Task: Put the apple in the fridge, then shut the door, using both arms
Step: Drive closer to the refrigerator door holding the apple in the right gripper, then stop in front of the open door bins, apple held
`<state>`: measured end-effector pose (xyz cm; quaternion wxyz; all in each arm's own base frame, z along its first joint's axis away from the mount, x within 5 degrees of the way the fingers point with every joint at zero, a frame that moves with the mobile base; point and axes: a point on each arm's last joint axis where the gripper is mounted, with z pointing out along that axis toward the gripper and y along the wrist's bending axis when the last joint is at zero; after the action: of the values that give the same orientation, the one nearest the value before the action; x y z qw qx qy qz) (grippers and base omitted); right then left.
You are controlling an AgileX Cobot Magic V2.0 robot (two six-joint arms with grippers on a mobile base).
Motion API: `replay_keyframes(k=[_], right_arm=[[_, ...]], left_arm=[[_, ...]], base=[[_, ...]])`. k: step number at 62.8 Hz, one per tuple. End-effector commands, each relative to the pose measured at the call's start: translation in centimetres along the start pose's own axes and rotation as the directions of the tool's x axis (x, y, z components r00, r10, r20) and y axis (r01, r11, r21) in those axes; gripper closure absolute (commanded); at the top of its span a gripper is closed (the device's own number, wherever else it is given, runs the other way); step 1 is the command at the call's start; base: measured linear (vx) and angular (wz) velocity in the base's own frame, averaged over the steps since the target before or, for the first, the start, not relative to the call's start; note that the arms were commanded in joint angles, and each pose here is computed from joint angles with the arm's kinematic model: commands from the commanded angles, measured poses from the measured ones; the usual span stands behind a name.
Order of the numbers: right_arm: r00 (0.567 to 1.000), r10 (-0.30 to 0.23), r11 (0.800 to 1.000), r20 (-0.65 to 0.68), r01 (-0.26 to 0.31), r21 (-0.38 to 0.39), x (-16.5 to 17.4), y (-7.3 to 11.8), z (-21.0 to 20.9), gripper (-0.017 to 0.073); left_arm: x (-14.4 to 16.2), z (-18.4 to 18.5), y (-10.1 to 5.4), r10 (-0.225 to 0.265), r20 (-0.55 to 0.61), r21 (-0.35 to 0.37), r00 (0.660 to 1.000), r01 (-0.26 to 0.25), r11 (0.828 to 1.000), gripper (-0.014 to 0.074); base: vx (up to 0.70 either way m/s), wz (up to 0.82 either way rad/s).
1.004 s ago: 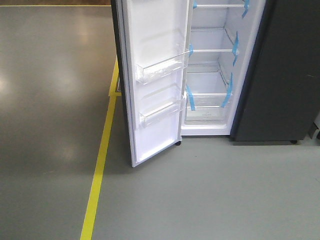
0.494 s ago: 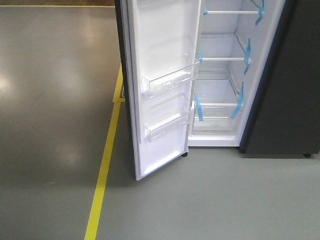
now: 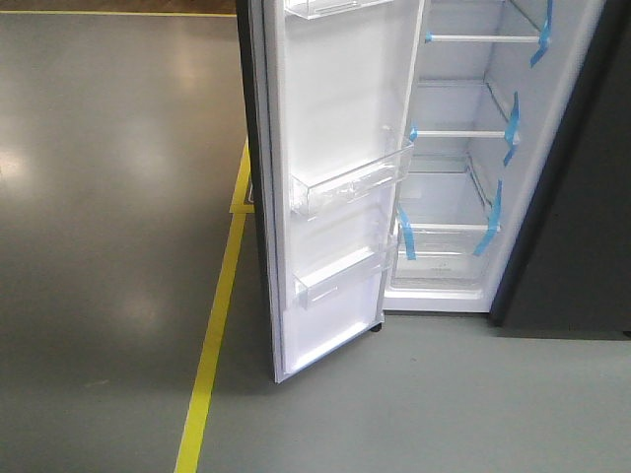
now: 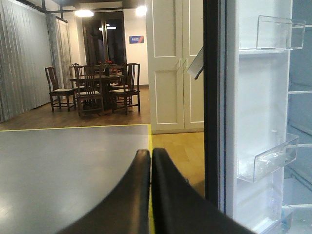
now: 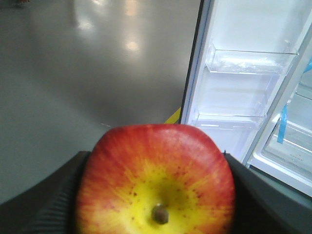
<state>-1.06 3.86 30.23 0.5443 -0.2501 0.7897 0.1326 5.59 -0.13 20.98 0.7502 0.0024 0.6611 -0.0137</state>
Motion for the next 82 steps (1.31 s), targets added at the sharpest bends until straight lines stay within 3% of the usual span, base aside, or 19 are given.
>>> replay_keyframes(k=[1,82], right_arm=[[0.997,0.012,1.000,0.081,-0.014,0.014,-1.30,-0.19,-0.19,0.0197],[0.997,0.012,1.000,0.081,-0.014,0.014,-1.30,-0.19,-0.19,0.0197]], left_arm=[[0.13,0.08,-0.01,-0.005,0.042,0.002,0.999,0.005,1.000,0.0600],[0.13,0.08,-0.01,-0.005,0.042,0.002,0.999,0.005,1.000,0.0600]], base=[[0.17,0.00],[0.15,-0.01]])
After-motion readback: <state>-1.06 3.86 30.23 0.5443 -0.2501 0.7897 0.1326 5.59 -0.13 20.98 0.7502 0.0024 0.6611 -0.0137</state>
